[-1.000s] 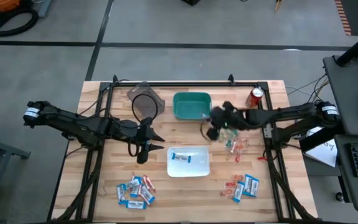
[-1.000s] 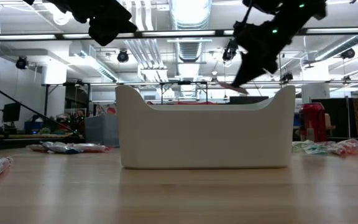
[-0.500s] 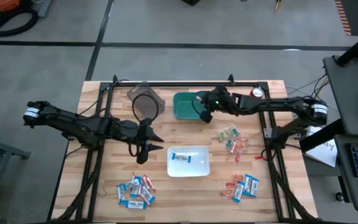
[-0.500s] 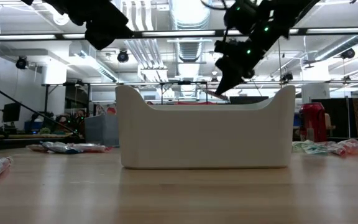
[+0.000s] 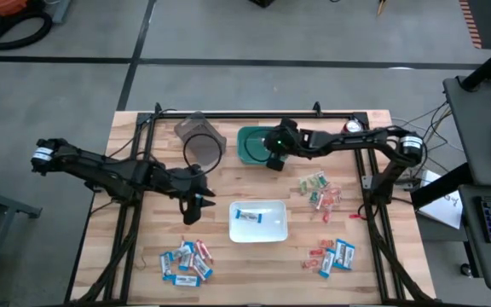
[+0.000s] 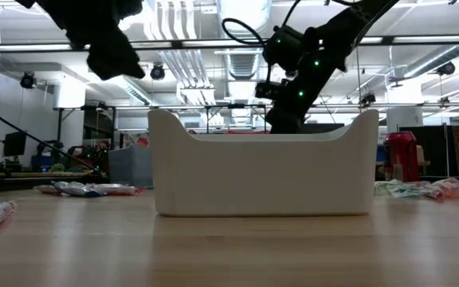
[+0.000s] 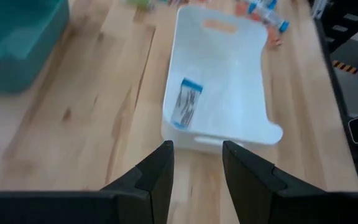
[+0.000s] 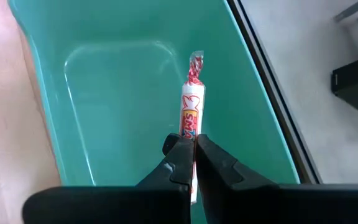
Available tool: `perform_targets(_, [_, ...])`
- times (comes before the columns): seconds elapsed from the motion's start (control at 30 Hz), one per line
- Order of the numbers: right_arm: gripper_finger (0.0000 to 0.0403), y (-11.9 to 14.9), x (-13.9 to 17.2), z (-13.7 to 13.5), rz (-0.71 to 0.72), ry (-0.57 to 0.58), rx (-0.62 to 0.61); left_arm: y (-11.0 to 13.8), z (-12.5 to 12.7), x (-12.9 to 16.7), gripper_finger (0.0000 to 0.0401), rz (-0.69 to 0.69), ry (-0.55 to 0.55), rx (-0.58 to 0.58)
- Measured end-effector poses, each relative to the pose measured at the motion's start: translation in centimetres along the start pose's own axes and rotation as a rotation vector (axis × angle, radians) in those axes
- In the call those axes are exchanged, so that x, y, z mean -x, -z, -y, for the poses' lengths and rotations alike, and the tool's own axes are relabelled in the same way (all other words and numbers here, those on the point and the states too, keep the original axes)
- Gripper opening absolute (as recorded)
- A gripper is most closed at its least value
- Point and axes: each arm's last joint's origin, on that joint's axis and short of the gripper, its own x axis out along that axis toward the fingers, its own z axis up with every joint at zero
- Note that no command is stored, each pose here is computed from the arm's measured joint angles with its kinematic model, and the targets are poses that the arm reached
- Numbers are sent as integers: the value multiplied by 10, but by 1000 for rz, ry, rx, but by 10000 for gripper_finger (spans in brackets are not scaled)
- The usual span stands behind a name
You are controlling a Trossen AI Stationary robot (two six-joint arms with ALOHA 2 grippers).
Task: Sort candy
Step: Put the white candy into the green bin, then put the white chocolate bar into the white bin
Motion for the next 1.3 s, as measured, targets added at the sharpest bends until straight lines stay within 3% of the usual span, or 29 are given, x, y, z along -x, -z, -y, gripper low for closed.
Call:
perform_targets(0.17, [23, -5, -1, -1, 25, -61, -3, 6, -2, 0, 121, -64, -25, 24])
perform_targets(0.43, [94, -12, 4, 2, 56, -63, -30, 9, -3, -2, 121, -91, -32, 25])
perform_targets(0.6, [100, -16, 15, 6, 72, -62, -84, 10, -3, -6, 121, -107, -40, 46])
perform_targets(0.7, [98, -19, 29, 9, 91, -88, -122, 12, -2, -10, 121, -128, -45, 59])
perform_targets(0.9, [100, -23, 68, 8, 143, -265, -194, 18, -2, -15, 121, -211, -23, 99])
perform_targets(1.2, [89, -21, 126, -19, 197, -413, -157, 31, -5, -19, 121, -364, -69, 146])
perform_targets(1.3, [86, -20, 142, -29, 214, -450, -132, 35, -1, -23, 121, -424, 11, 137])
